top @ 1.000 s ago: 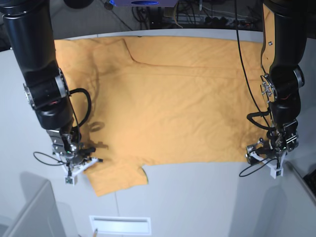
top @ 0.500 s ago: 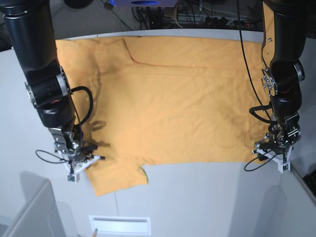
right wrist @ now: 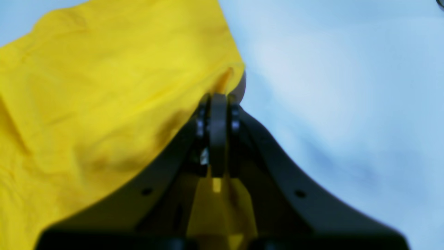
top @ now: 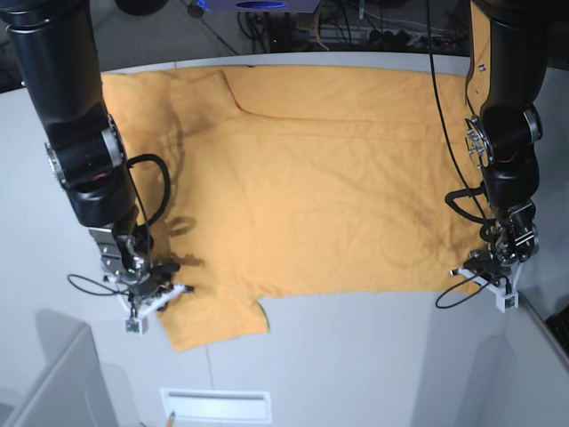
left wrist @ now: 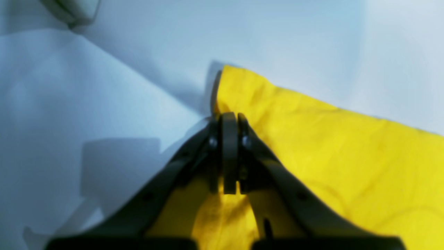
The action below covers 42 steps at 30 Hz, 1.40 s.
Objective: Fold the T-shirt properly
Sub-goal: 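Lift the hem with both grippers and fold it toward the collar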
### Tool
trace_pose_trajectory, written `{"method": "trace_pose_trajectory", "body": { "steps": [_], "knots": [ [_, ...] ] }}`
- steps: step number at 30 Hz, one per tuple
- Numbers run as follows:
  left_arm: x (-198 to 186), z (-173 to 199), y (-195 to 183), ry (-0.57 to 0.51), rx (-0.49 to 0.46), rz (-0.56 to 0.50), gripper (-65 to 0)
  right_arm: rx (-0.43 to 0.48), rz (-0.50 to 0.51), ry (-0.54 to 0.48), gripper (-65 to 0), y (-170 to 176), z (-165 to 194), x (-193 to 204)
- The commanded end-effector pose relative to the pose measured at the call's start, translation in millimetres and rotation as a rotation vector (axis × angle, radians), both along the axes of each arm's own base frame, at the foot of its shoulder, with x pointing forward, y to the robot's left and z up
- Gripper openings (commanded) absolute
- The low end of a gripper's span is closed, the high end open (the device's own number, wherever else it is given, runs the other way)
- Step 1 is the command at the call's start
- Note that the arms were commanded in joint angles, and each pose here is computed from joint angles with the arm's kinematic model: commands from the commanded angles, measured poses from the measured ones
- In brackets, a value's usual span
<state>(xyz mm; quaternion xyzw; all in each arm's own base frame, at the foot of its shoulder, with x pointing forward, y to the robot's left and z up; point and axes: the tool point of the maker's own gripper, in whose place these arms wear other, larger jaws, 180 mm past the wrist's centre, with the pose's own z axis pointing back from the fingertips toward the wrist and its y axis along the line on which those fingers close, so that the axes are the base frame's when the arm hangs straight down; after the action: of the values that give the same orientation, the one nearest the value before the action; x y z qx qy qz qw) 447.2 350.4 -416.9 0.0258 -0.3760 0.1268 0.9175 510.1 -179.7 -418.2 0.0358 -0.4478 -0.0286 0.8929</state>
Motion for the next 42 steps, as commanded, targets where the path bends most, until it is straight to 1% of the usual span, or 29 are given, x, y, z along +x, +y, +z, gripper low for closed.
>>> {"method": "trace_pose_trajectory", "body": {
  "steps": [1, 5, 7, 9, 13, 16, 20, 23, 27, 28, 30, 33, 36, 38, 39, 42],
  "knots": [
    [9, 15, 6, -0.019, 0.013, -0.002, -65.0, -0.002, -0.017, -0.087, -65.0, -12, 32, 22],
    [11, 18, 7, -0.029, 0.018, -0.002, -65.0, -0.006, -0.021, -0.089, -65.0, -16, 33, 22],
    [6, 16, 10, -0.031, 0.035, -0.004, -65.0, -0.016, -0.033, -0.089, -65.0, -26, 34, 21],
    [3, 21, 14, -0.062, 0.050, 0.000, -65.0, -0.020, -0.037, -0.089, -65.0, -30, 34, 21],
    [-9, 28, 8, -0.074, -0.012, 0.010, -65.0, -0.026, -0.035, -0.085, -65.0, -31, 32, 20],
    [-16, 37, 7, -0.107, -0.024, 0.006, -65.0, -0.027, -0.034, -0.083, -65.0, -31, 32, 19],
    [-22, 52, 5, -0.117, 0.009, -0.020, -65.0, -0.026, -0.029, -0.040, -65.0, -29, 21, 12],
    [-23, 68, 3, -0.137, 0.042, -0.043, -65.0, -0.025, -0.030, -0.039, -65.0, -29, 20, 11],
    [-36, 88, 22, -0.175, 0.051, 0.015, -65.0, -0.028, -0.033, -0.023, -65.0, -32, 14, 6],
    [-39, 93, 26, -0.182, 0.055, 0.027, -65.0, -0.035, -0.044, -0.019, -65.0, -40, 13, 3],
    [-46, 93, 27, -0.171, 0.066, 0.025, -65.0, -0.039, -0.049, -0.018, -65.0, -45, 12, 1],
    [-54, 87, 27, -0.153, 0.072, 0.022, -65.0, -0.031, -0.035, -0.034, -65.0, -40, 15, 3],
    [-62, 86, 29, -0.151, 0.086, 0.025, -65.0, -0.039, -0.034, -0.035, -65.0, -51, 14, -2],
    [-65, 89, 29, -0.157, 0.100, 0.018, -65.0, -0.029, -0.009, -0.026, -65.0, -42, 12, -6],
    [-64, 91, 28, -0.162, 0.104, 0.015, -65.0, -0.022, 0.006, -0.035, -65.0, -37, 14, -5],
    [-63, 94, 25, -0.164, 0.107, 0.007, -65.0, -0.025, 0.037, -0.073, -65.0, -34, 23, -7]
  ]
}}
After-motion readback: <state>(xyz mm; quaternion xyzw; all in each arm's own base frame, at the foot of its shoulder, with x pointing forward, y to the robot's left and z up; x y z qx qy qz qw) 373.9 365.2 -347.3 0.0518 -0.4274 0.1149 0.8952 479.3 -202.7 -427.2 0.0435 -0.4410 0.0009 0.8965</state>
